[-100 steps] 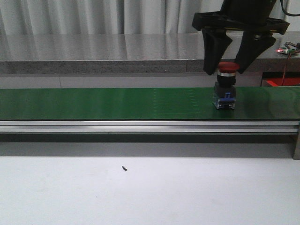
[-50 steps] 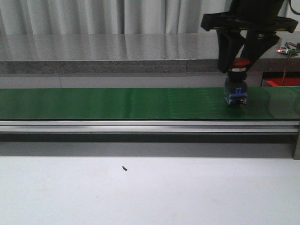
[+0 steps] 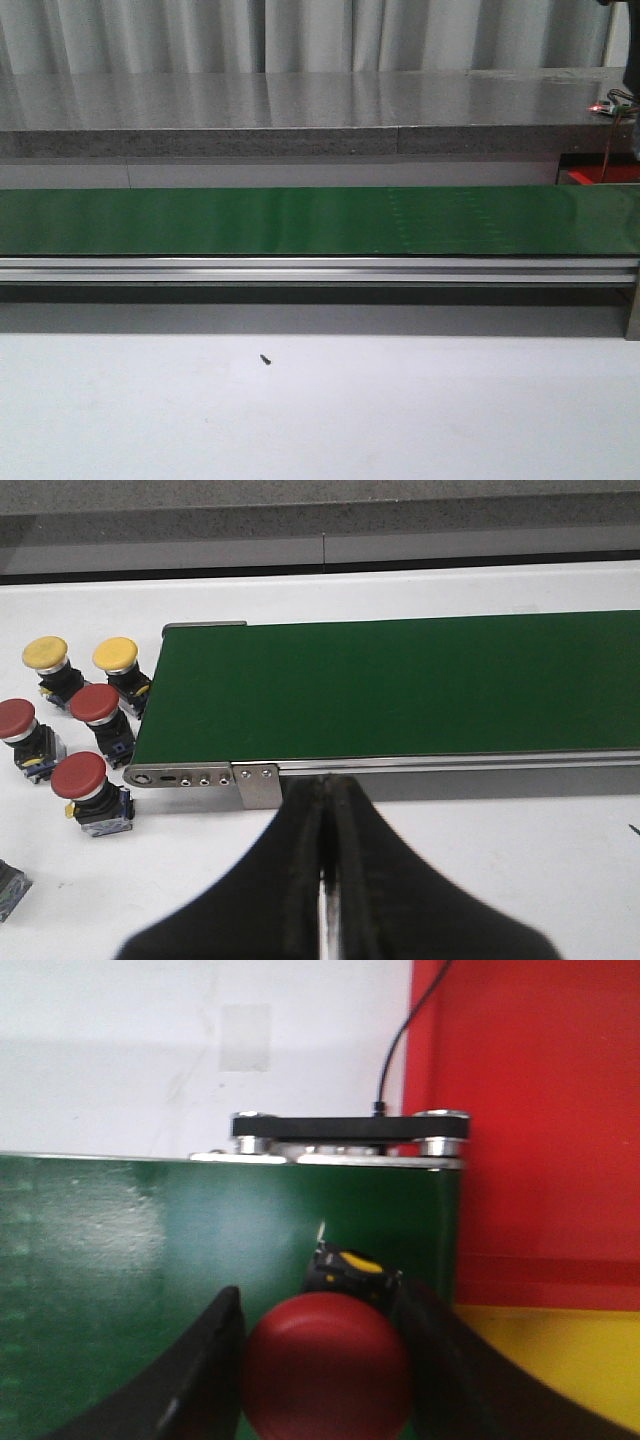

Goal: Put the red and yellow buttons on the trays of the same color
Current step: 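Place the red button on the red tray, open the right gripper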

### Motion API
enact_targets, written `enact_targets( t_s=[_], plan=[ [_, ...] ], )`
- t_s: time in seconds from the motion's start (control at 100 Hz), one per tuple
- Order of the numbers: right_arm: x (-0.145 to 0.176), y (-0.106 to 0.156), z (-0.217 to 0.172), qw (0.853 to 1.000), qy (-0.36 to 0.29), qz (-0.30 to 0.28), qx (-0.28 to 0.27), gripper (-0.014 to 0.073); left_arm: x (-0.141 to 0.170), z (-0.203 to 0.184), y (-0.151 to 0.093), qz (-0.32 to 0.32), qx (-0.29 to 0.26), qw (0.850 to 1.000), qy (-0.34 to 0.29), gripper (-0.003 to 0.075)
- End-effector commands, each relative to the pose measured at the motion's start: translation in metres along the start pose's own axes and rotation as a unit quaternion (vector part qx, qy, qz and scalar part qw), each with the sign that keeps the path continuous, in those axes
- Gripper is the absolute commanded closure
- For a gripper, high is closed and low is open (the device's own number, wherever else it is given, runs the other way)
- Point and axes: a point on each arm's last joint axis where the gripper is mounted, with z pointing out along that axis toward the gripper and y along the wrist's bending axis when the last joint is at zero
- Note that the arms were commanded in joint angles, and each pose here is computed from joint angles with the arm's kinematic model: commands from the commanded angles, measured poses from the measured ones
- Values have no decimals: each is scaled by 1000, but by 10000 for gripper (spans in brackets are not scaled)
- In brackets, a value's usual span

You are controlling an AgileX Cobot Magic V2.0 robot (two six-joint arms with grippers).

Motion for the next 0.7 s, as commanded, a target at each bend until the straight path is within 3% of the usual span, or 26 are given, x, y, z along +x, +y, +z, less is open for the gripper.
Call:
enact_targets(
  t_s=[0.0, 0.32, 0.69],
  plan=[
    [-12, -19, -30, 997, -71, 17, 19, 379, -14, -5, -1, -6, 1, 999, -48, 740],
    [-15, -81, 8, 992, -74, 83, 56, 379, -14, -5, -1, -6, 1, 999, -48, 740],
    [-14, -115, 71, 986, -77, 133, 57, 379, -14, -5, -1, -6, 1, 999, -48, 740]
  ],
)
